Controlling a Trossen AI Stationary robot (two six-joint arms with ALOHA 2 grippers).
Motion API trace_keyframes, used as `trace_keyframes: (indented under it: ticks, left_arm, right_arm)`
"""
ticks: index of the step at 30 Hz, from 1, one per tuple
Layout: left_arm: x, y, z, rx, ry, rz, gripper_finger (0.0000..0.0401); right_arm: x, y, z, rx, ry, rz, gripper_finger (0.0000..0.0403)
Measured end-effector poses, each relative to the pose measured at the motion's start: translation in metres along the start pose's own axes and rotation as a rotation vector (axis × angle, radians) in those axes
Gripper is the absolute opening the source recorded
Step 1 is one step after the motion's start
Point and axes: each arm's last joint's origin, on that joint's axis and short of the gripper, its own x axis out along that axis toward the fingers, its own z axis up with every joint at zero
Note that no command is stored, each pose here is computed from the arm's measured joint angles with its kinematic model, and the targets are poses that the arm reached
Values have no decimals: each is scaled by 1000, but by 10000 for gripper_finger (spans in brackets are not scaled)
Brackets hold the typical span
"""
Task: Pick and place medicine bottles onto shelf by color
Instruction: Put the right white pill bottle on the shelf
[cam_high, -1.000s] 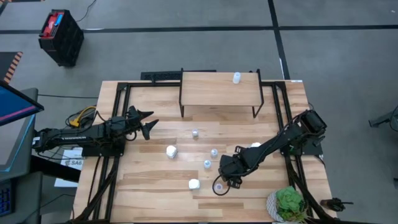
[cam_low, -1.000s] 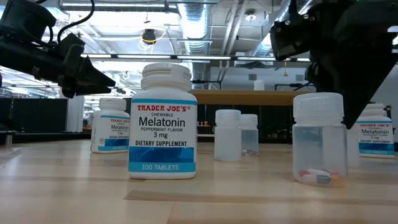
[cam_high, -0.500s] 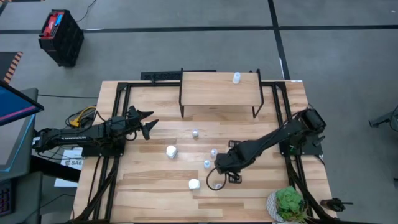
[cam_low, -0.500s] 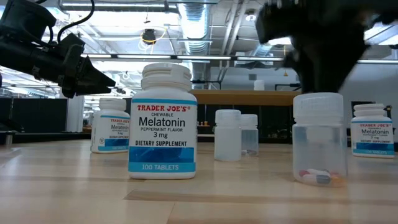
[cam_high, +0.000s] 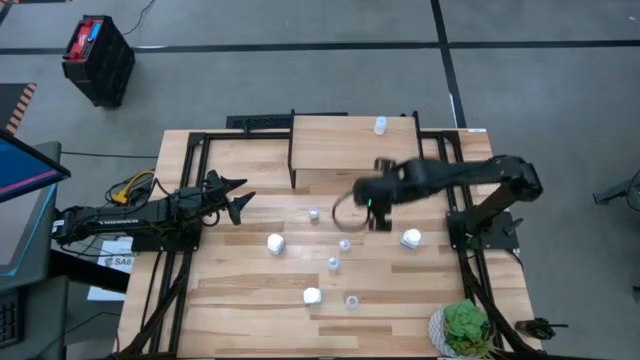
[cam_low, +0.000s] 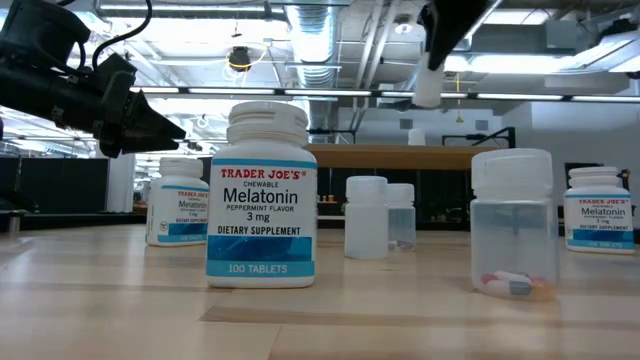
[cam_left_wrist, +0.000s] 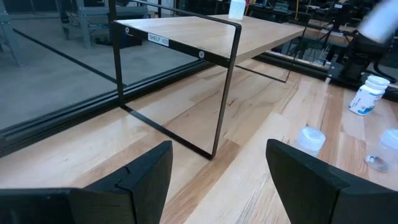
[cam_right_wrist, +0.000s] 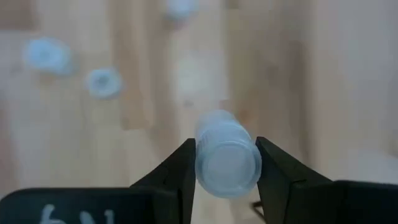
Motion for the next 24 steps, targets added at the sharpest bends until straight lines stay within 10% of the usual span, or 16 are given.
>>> trace_keyframes:
  ticks: [11,24]
  left_arm:
    - [0,0,0,6,0,0,247]
    - [0,0,0,14,0,0,247]
  right_arm:
    - [12,-103,-10,463,10,-126,138]
    - [52,-161,-21,586,129,-89,139]
